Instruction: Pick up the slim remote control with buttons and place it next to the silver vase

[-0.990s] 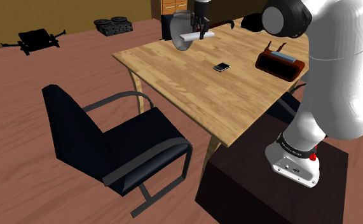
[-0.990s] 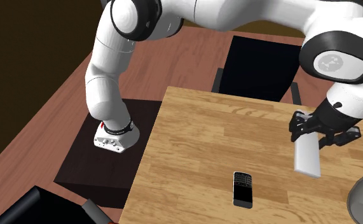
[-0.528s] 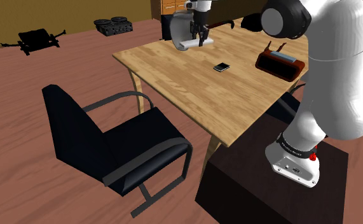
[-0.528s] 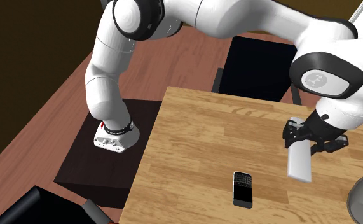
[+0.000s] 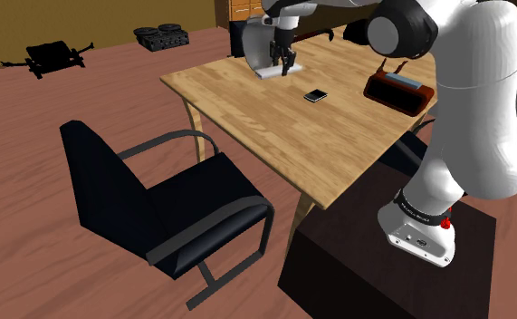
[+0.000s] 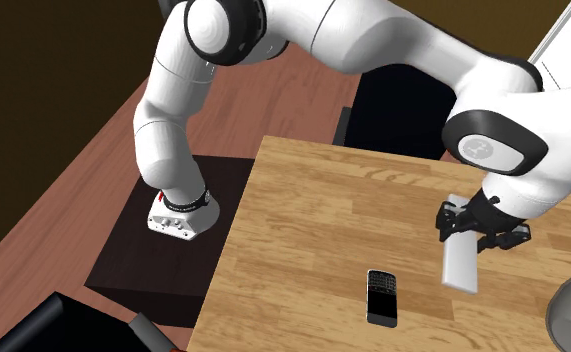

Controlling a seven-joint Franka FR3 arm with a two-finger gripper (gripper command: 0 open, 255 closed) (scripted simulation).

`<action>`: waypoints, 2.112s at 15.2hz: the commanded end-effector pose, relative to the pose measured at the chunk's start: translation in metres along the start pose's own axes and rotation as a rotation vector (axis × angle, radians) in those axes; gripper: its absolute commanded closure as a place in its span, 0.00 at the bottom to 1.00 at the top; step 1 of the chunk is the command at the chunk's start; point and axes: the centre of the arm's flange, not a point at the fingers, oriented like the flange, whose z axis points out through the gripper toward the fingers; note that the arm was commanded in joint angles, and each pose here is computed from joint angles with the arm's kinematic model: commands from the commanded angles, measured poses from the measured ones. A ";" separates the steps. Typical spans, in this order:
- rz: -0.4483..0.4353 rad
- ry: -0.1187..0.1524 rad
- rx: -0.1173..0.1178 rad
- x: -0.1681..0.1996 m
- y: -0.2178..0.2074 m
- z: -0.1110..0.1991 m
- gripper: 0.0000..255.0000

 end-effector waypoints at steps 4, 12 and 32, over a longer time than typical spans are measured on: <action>0.000 0.000 -0.001 0.000 -0.001 0.028 1.00; 0.000 0.000 -0.001 0.000 -0.001 0.070 1.00; 0.000 0.000 -0.001 0.000 -0.002 0.045 0.00</action>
